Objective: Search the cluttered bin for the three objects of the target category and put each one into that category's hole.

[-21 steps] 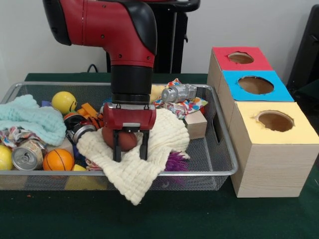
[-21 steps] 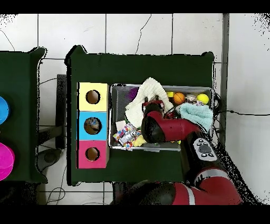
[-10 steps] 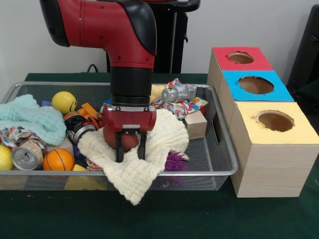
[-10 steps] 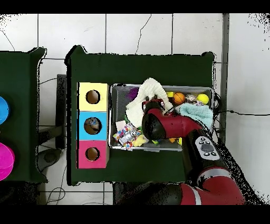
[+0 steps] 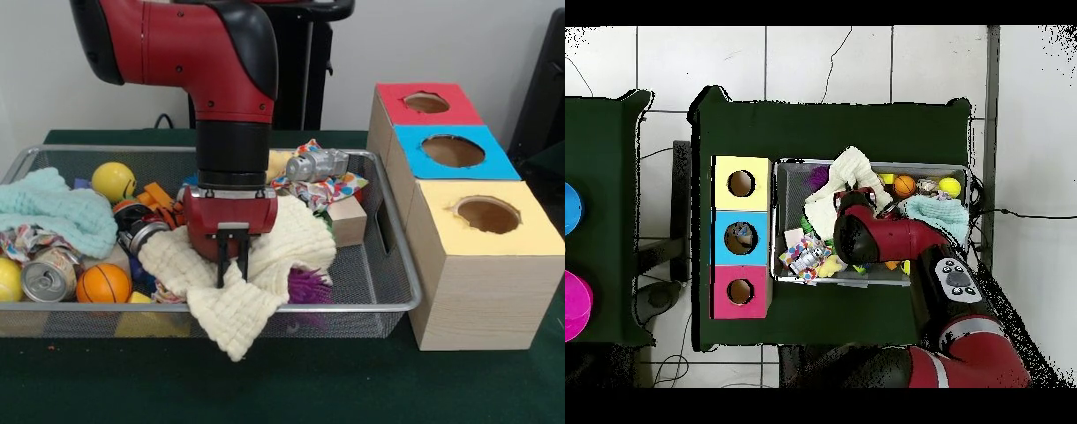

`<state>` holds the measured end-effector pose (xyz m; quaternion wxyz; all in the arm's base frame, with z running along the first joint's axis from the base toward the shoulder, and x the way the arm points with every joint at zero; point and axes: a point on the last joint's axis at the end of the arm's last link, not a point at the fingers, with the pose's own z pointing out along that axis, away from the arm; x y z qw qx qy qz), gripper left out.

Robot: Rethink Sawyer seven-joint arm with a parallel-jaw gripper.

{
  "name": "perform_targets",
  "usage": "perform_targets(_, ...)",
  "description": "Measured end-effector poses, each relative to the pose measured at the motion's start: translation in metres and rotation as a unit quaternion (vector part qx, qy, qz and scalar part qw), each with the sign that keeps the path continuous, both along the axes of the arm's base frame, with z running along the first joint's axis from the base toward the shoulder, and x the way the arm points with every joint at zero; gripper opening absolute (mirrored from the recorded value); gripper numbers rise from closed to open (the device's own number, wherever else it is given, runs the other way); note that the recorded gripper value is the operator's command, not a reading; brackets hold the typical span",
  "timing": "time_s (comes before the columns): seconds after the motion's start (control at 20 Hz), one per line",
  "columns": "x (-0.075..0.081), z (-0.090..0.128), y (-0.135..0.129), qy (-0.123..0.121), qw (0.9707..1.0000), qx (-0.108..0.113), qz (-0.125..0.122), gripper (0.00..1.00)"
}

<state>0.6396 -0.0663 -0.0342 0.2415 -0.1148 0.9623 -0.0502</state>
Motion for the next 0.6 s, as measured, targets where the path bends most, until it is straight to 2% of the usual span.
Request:
perform_targets(0.3, 0.0005, 0.0004, -0.0006, 0.001, 1.0000, 0.002, -0.002, 0.00)
perform_targets(0.6, -0.0015, 0.0052, -0.0006, 0.023, 0.9997, 0.005, -0.011, 0.00)
